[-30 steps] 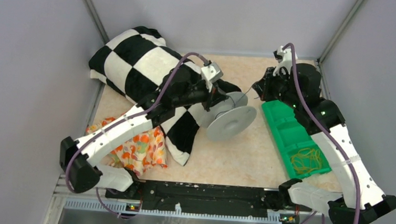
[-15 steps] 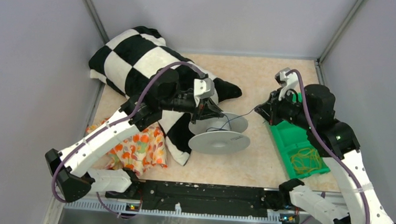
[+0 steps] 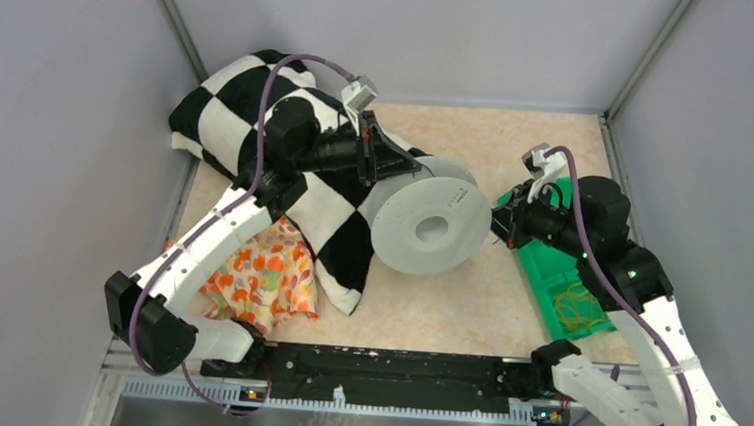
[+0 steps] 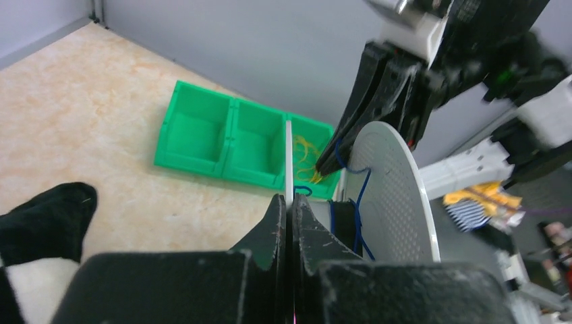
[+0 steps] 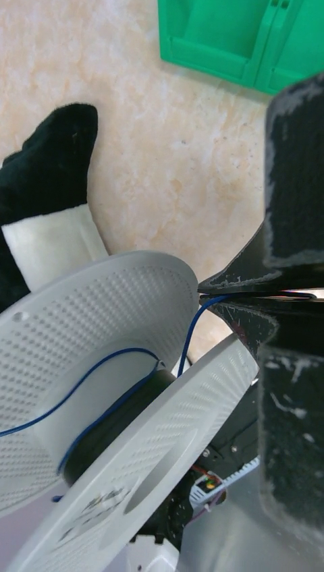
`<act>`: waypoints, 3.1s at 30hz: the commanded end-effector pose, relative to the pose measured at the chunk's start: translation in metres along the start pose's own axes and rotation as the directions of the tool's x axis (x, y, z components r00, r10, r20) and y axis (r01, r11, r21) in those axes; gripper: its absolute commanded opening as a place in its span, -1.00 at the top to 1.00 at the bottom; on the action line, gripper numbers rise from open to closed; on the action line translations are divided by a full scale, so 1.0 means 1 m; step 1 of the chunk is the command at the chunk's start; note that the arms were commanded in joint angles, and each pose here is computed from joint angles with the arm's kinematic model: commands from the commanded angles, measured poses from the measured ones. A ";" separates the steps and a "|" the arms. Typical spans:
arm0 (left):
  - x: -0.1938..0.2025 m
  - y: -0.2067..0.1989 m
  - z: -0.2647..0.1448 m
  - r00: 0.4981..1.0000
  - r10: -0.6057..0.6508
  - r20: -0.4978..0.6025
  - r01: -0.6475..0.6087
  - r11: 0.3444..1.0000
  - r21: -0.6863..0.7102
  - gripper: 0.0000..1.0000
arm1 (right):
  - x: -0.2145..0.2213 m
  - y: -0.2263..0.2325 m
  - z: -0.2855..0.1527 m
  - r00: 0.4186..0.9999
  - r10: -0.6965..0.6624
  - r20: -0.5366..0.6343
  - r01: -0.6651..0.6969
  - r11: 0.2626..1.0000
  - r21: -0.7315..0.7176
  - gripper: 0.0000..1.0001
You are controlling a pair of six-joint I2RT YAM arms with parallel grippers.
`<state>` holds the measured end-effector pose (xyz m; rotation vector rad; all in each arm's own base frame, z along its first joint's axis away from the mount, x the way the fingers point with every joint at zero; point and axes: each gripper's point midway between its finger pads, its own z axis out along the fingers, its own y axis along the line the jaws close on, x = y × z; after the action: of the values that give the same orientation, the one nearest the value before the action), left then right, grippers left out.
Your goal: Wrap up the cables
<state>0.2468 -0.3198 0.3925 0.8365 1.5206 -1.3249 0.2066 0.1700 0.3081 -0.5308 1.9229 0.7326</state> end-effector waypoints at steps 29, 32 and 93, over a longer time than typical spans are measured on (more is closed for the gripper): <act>-0.030 0.096 0.001 0.519 -0.689 0.507 0.756 0.646 0.104 1.00 | -0.024 0.042 0.036 0.917 0.184 0.353 -0.102 0.966 -0.239 1.00; -0.022 0.104 0.002 0.481 -0.714 0.508 0.798 0.597 0.084 1.00 | -0.021 0.037 0.038 0.929 0.141 0.343 -0.076 0.977 -0.197 1.00; -0.136 0.048 -0.033 0.772 -0.168 0.613 0.291 0.951 -0.105 1.00 | 0.022 -0.035 -0.018 0.961 -0.050 0.273 -0.052 0.934 0.354 -0.82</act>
<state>0.3558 -0.2819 0.4314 -0.0301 1.4415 -1.4143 0.2059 0.1541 0.2656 -0.2439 1.7861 0.5039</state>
